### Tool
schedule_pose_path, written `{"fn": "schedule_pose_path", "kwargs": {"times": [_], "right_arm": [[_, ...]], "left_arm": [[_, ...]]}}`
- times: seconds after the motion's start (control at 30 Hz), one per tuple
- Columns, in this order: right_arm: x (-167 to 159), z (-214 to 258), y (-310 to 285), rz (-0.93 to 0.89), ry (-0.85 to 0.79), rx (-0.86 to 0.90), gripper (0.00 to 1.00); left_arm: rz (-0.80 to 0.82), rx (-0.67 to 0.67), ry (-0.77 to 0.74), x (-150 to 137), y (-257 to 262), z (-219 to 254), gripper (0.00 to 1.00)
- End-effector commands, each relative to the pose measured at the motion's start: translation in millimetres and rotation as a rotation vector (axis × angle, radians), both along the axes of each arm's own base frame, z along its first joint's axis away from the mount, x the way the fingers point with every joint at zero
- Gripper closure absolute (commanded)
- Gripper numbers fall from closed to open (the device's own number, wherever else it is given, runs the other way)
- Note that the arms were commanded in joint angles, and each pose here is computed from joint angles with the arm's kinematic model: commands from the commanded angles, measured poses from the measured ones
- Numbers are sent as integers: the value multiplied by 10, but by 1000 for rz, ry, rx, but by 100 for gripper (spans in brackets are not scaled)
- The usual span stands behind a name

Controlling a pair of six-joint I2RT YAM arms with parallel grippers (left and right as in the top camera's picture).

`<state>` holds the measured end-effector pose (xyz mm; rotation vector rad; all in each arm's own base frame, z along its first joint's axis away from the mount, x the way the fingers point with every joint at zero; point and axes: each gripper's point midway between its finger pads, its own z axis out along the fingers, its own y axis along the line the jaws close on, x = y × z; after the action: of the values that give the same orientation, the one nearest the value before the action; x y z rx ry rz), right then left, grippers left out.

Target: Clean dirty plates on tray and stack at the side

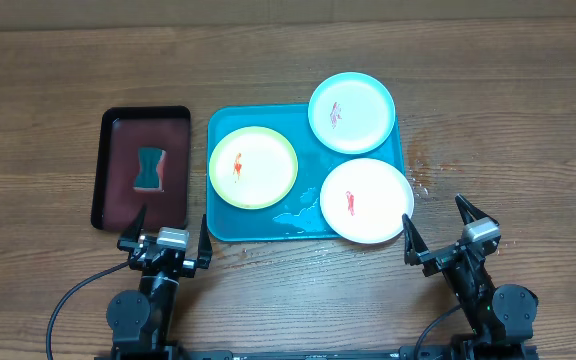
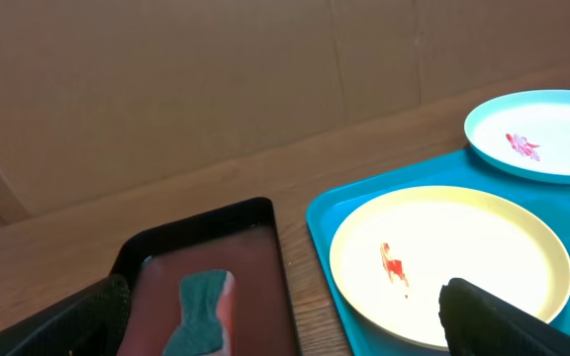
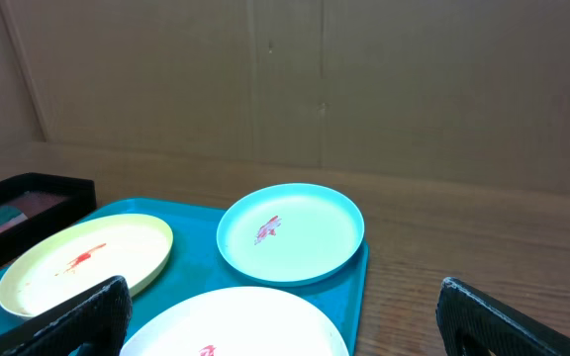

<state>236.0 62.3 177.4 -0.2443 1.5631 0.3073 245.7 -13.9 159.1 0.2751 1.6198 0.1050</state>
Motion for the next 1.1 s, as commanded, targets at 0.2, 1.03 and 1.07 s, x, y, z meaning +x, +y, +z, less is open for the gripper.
{"fn": "schedule_pose_path", "kwargs": {"times": [0.2, 1.03, 1.07], "right_arm": [[0, -12, 1, 0, -7, 0, 0], [-36, 3, 92, 56, -10, 7, 0], [-37, 10, 92, 56, -12, 8, 0]], "left_arm": [[14, 20, -7, 0, 29, -6, 0], [-56, -185, 12, -19, -113, 20, 0], [-65, -187, 15, -23, -129, 21, 0]]}}
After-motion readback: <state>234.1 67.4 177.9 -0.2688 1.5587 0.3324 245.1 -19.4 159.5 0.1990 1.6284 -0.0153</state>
